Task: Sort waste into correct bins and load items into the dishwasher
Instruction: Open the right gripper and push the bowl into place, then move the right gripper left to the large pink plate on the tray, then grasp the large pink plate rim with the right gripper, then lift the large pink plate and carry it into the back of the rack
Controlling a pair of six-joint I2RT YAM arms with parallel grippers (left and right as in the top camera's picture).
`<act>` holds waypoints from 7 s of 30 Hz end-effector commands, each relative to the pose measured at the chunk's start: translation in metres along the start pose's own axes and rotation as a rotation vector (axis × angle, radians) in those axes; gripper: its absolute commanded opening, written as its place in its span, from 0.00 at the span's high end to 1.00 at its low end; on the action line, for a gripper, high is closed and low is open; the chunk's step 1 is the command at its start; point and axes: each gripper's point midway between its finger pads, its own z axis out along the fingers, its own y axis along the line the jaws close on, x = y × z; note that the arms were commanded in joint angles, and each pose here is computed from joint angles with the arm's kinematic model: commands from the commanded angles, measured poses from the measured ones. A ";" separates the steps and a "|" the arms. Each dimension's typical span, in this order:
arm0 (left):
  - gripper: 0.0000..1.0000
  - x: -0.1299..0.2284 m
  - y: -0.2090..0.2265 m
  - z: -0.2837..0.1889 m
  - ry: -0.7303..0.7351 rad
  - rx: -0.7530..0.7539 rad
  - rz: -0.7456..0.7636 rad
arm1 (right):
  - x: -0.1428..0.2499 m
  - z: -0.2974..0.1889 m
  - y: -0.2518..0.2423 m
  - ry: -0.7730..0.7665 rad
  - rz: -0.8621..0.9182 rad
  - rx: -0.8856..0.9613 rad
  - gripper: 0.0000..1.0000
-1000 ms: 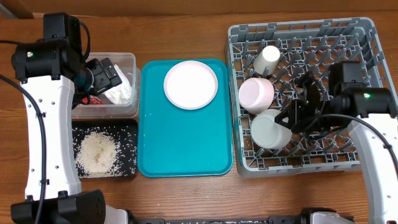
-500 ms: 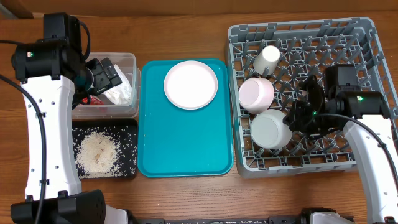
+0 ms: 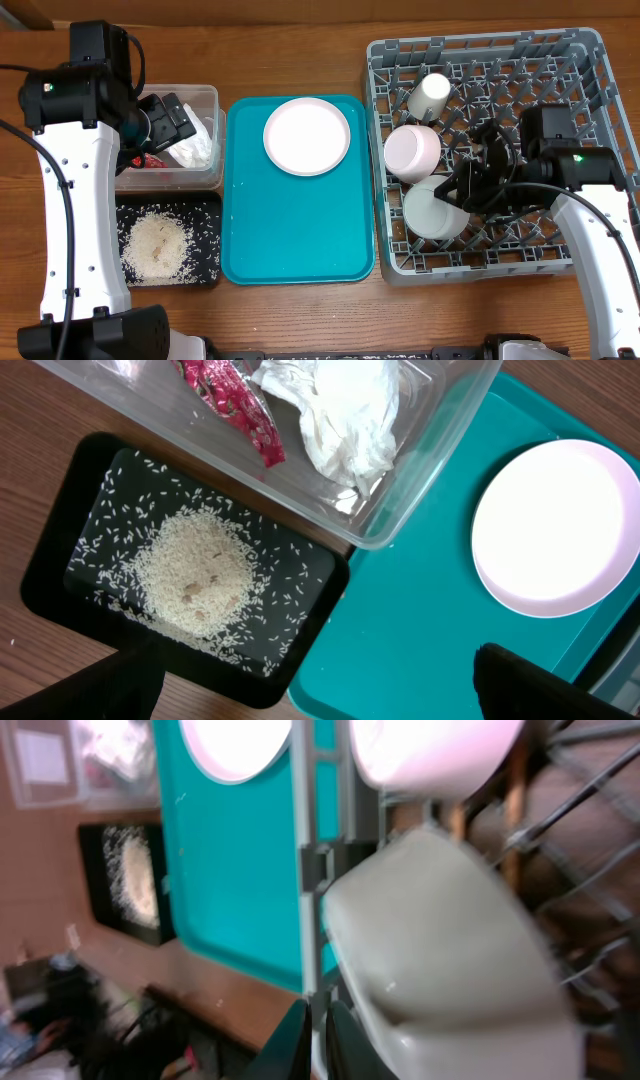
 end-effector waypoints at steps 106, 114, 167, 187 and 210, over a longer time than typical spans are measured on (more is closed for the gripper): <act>0.00 0.000 -0.001 0.001 0.001 -0.009 0.022 | -0.085 0.291 0.108 0.084 -0.859 0.426 0.96; 0.00 0.000 -0.001 0.001 0.001 -0.009 0.022 | -0.090 0.299 0.109 0.049 -0.823 0.417 0.96; 0.00 0.000 -0.001 0.001 0.001 -0.009 0.022 | -0.139 0.247 0.049 0.061 -0.524 0.428 0.61; 0.00 0.000 -0.001 0.001 0.001 -0.009 0.022 | -0.107 0.263 0.041 0.143 -0.537 0.442 0.73; 0.00 0.000 -0.001 0.001 0.001 -0.009 0.022 | -0.096 0.266 0.034 0.178 -0.532 0.454 0.91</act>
